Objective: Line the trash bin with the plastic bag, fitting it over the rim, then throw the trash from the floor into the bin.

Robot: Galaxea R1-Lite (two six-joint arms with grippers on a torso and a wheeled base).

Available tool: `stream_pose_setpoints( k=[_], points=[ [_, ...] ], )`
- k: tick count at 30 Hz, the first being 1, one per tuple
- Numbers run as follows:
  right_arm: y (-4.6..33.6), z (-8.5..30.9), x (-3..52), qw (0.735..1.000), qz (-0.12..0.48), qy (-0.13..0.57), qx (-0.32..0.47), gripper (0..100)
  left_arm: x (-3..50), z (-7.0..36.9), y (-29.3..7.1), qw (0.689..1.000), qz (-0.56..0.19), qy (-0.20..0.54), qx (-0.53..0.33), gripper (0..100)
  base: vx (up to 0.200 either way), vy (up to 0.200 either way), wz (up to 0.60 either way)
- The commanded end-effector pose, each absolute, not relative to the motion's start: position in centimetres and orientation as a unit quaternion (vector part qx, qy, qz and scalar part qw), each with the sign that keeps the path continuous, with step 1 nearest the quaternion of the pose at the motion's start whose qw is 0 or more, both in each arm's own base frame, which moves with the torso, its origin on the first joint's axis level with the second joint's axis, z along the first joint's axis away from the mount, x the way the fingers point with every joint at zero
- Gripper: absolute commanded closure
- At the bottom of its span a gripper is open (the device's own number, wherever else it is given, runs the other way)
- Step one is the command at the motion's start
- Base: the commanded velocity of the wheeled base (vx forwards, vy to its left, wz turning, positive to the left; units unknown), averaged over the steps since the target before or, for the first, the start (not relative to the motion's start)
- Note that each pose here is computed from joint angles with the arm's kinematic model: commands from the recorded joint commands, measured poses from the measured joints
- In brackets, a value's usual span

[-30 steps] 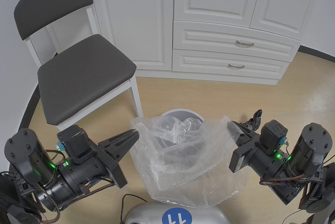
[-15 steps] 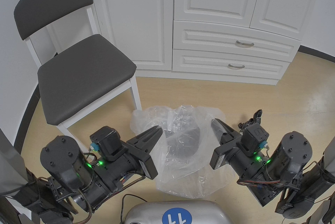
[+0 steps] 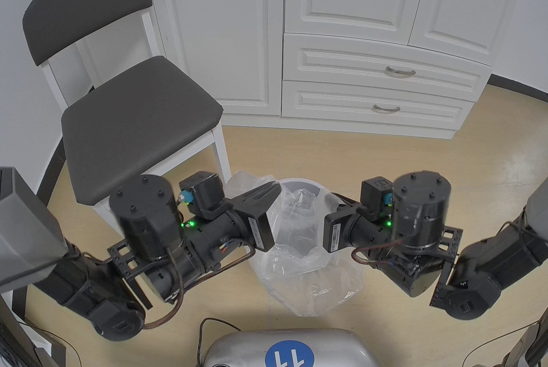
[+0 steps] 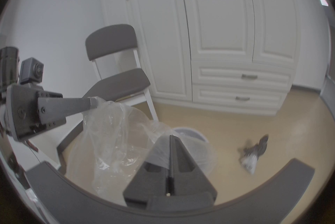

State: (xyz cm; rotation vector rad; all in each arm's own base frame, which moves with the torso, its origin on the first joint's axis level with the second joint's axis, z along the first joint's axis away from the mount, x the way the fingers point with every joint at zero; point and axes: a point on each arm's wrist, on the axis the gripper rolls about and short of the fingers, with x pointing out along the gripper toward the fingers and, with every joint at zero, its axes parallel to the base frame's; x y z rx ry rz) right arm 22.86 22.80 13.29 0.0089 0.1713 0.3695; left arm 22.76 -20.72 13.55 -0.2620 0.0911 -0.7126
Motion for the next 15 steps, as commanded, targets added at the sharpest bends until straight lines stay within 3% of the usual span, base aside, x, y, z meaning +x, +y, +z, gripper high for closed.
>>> stream_pose_setpoints(
  k=[1, 15],
  points=[
    [22.8, 16.7, 26.3, 0.961, 0.195, 0.136, 0.141, 100, 27.2, 14.8, -22.0, 0.925, -0.320, 0.092, -0.182, 100, 0.000, 0.000, 0.00],
    [21.2, 9.0, 34.5, 0.964, 0.118, 0.192, 0.139, 100, 30.1, 11.3, -24.8, 0.914, -0.305, 0.143, -0.226, 100, 0.000, 0.000, 0.00]
  ],
)
